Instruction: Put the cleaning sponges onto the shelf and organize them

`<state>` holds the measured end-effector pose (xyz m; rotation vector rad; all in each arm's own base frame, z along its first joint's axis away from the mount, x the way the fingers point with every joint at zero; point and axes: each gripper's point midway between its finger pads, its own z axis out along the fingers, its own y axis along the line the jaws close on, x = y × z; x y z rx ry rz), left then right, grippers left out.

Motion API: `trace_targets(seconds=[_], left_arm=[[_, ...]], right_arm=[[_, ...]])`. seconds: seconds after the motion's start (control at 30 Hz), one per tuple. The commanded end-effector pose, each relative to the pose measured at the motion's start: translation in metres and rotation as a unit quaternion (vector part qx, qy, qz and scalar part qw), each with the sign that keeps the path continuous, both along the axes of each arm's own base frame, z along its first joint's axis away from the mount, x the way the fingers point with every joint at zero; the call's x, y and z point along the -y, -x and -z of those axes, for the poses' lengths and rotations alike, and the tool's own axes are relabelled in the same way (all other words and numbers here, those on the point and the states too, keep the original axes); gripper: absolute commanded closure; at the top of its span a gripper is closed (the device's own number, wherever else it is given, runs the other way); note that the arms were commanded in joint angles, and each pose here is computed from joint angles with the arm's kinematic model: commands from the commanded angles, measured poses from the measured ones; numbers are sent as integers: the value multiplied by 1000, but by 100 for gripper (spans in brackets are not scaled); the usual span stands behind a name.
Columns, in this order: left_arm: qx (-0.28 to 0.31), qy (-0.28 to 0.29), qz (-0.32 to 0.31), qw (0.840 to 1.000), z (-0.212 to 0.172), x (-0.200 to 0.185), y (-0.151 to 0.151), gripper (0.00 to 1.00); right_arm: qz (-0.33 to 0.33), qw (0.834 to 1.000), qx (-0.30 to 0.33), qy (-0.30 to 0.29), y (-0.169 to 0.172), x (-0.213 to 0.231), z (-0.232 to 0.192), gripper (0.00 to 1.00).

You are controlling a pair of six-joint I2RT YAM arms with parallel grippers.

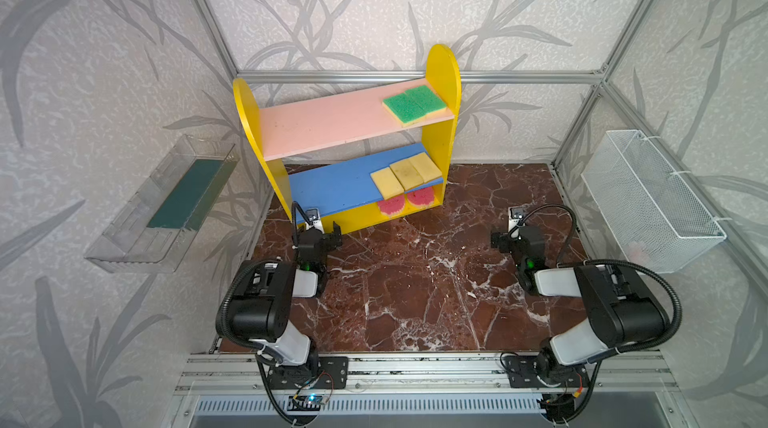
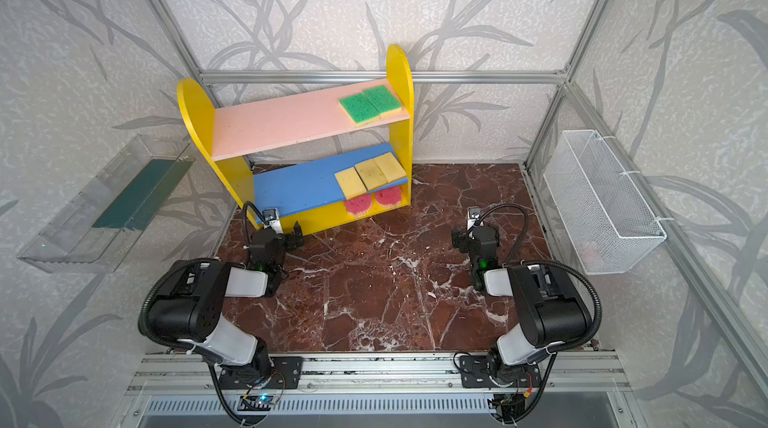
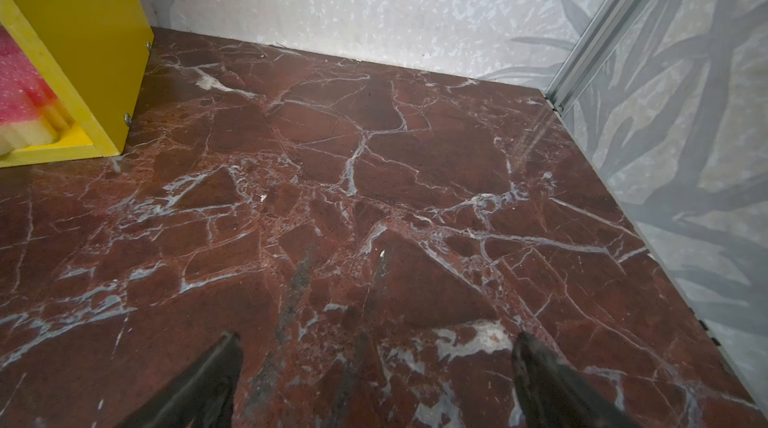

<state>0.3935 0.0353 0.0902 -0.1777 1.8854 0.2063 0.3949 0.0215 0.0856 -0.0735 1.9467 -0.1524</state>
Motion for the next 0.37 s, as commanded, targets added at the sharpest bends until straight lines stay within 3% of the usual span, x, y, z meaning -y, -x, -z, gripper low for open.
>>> trace_targets(seconds=[0.0, 0.33], left_arm=[[8, -2, -20, 1000, -7, -10, 0, 1], [9, -1, -20, 1000, -7, -10, 0, 1]], right_arm=[[-3, 1000, 10, -7, 0, -2, -7, 1], [-3, 1000, 7, -9, -1, -2, -6, 1]])
